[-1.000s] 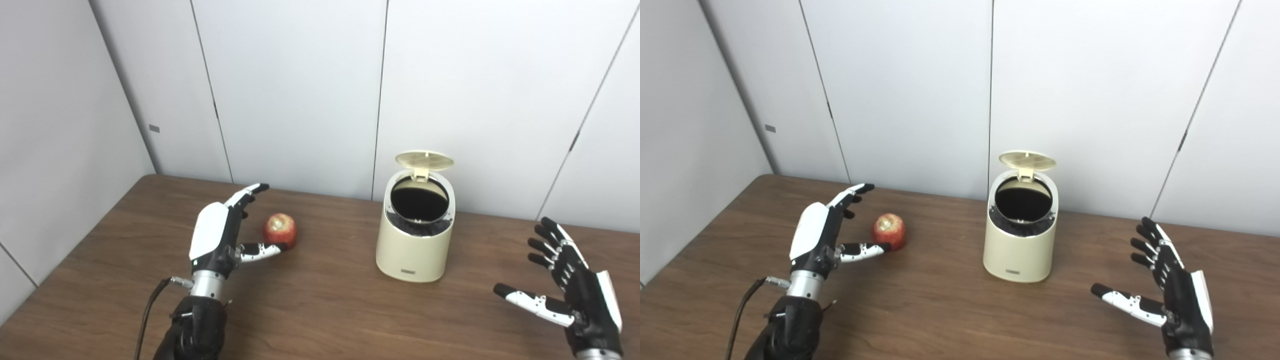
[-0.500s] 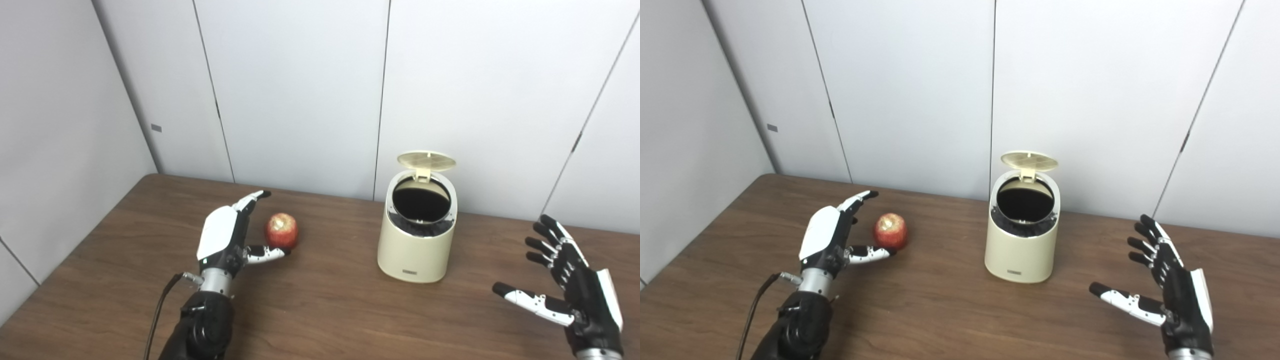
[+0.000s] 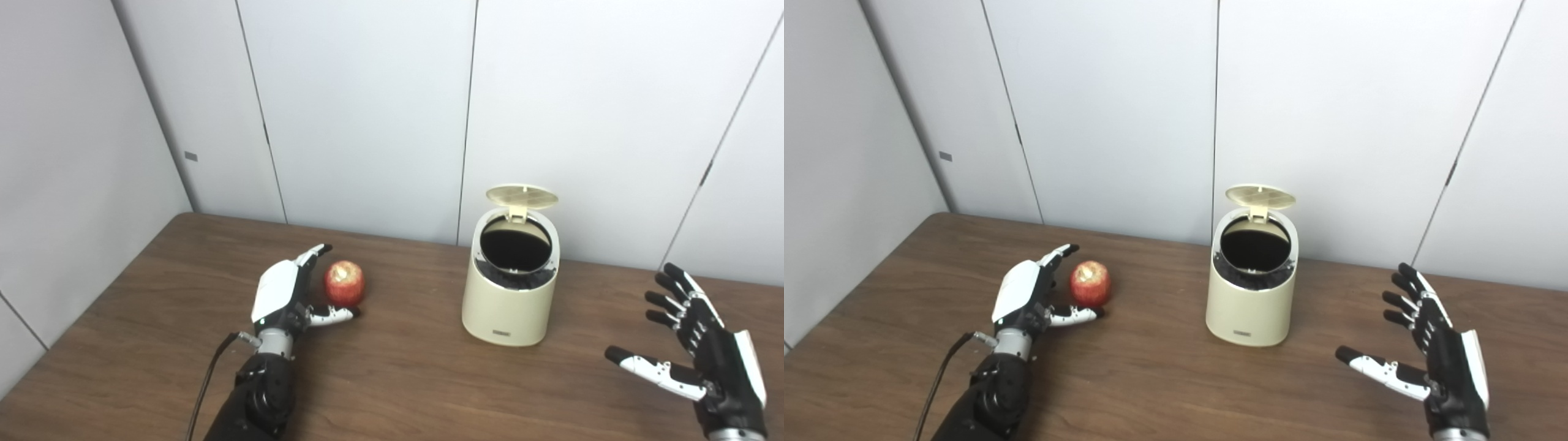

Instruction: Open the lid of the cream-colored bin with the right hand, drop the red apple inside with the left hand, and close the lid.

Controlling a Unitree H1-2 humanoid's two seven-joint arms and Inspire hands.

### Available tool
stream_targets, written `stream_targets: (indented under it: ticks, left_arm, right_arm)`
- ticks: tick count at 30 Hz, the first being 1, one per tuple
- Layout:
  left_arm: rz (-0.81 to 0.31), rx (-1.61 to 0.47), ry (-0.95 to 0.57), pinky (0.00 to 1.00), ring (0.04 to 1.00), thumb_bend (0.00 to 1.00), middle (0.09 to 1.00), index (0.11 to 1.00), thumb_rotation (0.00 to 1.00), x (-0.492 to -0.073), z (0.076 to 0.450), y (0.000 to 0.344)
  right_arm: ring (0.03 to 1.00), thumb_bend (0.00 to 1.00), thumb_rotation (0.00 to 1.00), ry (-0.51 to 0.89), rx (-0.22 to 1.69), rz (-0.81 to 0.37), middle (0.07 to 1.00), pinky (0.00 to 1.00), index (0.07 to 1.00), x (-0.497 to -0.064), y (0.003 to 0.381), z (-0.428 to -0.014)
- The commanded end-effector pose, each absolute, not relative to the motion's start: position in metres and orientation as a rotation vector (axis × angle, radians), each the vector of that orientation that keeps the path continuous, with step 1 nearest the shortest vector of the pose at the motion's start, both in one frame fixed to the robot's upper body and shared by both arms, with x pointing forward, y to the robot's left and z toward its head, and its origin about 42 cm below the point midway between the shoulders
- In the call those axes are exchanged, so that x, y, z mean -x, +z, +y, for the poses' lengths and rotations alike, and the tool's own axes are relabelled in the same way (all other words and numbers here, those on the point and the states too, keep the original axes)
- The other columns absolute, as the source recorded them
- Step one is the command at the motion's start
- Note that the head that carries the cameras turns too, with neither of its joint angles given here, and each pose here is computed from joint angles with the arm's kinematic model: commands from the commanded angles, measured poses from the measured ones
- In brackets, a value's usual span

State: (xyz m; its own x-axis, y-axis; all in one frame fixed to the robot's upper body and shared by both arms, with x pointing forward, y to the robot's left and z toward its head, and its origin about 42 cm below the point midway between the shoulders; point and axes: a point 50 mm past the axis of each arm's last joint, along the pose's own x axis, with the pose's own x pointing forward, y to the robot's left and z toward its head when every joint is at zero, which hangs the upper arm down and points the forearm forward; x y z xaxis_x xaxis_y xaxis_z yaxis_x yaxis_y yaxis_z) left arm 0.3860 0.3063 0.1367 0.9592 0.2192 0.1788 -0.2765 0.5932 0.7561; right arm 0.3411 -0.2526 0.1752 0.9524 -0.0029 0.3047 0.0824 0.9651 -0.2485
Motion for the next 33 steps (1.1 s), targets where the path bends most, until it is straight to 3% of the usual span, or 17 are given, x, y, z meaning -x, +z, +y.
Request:
stream_targets:
  ticks: [1,11,19,27,30,33]
  left_arm:
    - [-0.163,-0.895,0.319,0.67,0.869,0.85,0.88,0.883,0.16,-0.403,0.308,0.162]
    - [-0.149,-0.925,0.306,0.7,0.866,0.83,0.886,0.876,0.15,-0.415,0.308,0.153]
    - [-0.125,-0.873,0.272,0.65,0.807,0.82,0.859,0.866,0.15,-0.421,0.299,0.15]
    - [-0.112,-0.869,0.223,0.66,0.802,0.81,0.853,0.858,0.14,-0.421,0.289,0.145]
    - [-0.113,-0.884,0.204,0.62,0.744,0.81,0.803,0.827,0.12,-0.421,0.287,0.141]
    - [-0.125,-0.883,0.189,0.52,0.63,0.79,0.707,0.756,0.04,-0.42,0.287,0.139]
  right_arm:
    - [0.818,0.72,0.03,-0.041,0.27,-0.377,0.882,0.75,0.89,-0.343,0.194,-0.25]
    - [0.807,0.72,0.02,-0.04,0.277,-0.381,0.878,0.73,0.892,-0.338,0.195,-0.247]
    - [0.797,0.73,0.04,-0.045,0.293,-0.39,0.868,0.71,0.89,-0.336,0.197,-0.246]
    - [0.806,0.73,0.04,-0.045,0.291,-0.392,0.877,0.73,0.892,-0.335,0.199,-0.246]
    - [0.801,0.72,0.02,-0.046,0.293,-0.392,0.879,0.72,0.89,-0.335,0.199,-0.247]
    - [0.8,0.72,0.02,-0.047,0.286,-0.394,0.878,0.72,0.888,-0.336,0.2,-0.247]
